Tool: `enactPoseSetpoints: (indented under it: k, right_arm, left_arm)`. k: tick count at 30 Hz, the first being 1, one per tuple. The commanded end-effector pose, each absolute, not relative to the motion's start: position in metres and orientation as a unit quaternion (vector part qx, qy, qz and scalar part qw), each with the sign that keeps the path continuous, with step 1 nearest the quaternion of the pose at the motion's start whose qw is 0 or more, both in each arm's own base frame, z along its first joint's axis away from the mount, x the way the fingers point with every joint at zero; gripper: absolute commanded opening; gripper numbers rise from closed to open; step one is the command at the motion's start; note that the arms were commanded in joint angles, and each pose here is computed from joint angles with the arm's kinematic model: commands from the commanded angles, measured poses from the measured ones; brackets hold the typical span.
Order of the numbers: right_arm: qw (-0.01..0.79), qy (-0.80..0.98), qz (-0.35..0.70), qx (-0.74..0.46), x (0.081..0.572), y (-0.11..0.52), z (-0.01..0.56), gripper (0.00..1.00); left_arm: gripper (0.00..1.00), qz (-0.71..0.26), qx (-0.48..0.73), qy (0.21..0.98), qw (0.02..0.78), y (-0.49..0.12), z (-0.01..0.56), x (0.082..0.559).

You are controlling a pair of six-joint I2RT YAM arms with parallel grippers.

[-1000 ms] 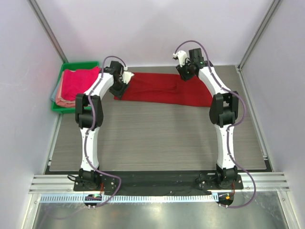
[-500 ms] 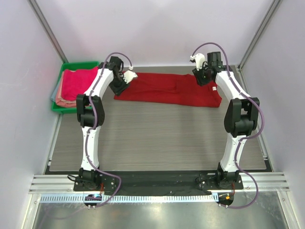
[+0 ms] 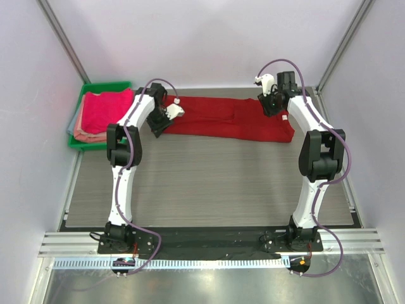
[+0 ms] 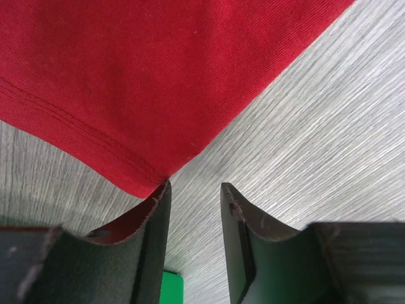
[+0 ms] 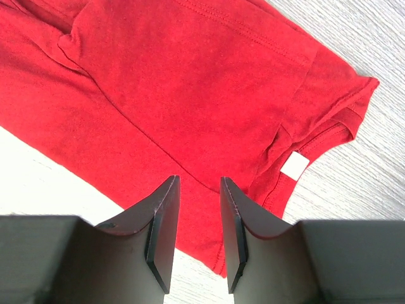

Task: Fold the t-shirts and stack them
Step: Fold the tshirt

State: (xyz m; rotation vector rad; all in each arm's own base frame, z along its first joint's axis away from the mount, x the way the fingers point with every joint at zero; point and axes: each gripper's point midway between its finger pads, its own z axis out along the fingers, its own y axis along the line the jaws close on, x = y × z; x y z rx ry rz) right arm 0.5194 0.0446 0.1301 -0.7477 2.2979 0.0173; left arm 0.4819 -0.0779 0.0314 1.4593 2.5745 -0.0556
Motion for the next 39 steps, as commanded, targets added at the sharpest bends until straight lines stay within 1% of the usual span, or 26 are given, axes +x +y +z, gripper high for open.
enactPoseSetpoints:
  k: [1,4,9,11,16,20,23,27,30,33,38,39]
  right_arm:
    - [0.396,0.874,-0.005,-0.283,0.52,0.043,0.168,0.38]
    - [0.392,0.875,-0.007,-0.284,0.517,0.042,0.166,0.38]
    - [0.389,0.877,-0.009,-0.284,0.516,0.041,0.163,0.38]
    - [0.387,0.877,-0.008,-0.285,0.516,0.041,0.161,0.38]
    - [0.385,0.877,-0.009,-0.286,0.518,0.042,0.158,0.38]
    - [0.383,0.878,-0.012,-0.287,0.519,0.04,0.156,0.38]
    - [0.38,0.879,-0.012,-0.288,0.518,0.041,0.154,0.38]
    - [0.377,0.88,-0.019,-0.29,0.516,0.037,0.152,0.38]
    - [0.374,0.881,-0.017,-0.291,0.515,0.037,0.149,0.38]
    - [0.372,0.881,-0.013,-0.29,0.516,0.038,0.146,0.38]
    - [0.372,0.881,-0.015,-0.292,0.52,0.038,0.145,0.38]
    - [0.373,0.881,-0.016,-0.292,0.521,0.038,0.145,0.38]
  left_arm:
    - [0.38,-0.009,0.493,0.864,0.104,-0.079,0.037,0.49]
    - [0.35,-0.012,0.499,0.86,0.105,-0.083,0.043,0.487]
    - [0.35,-0.004,0.505,0.853,0.127,-0.088,0.06,0.492]
    - [0.36,0.0,0.507,0.851,0.136,-0.09,0.065,0.494]
    - [0.41,0.015,0.515,0.847,0.128,-0.087,0.058,0.496]
    - [0.42,0.026,0.516,0.848,0.116,-0.082,0.045,0.498]
    - [0.41,0.031,0.516,0.848,0.118,-0.081,0.045,0.5]
    - [0.35,0.026,0.516,0.845,0.14,-0.087,0.067,0.502]
    - [0.37,0.032,0.52,0.839,0.157,-0.088,0.08,0.505]
    - [0.4,0.039,0.524,0.838,0.145,-0.084,0.073,0.504]
    - [0.41,0.038,0.527,0.84,0.121,-0.08,0.052,0.498]
    - [0.41,0.051,0.526,0.841,0.117,-0.075,0.05,0.499]
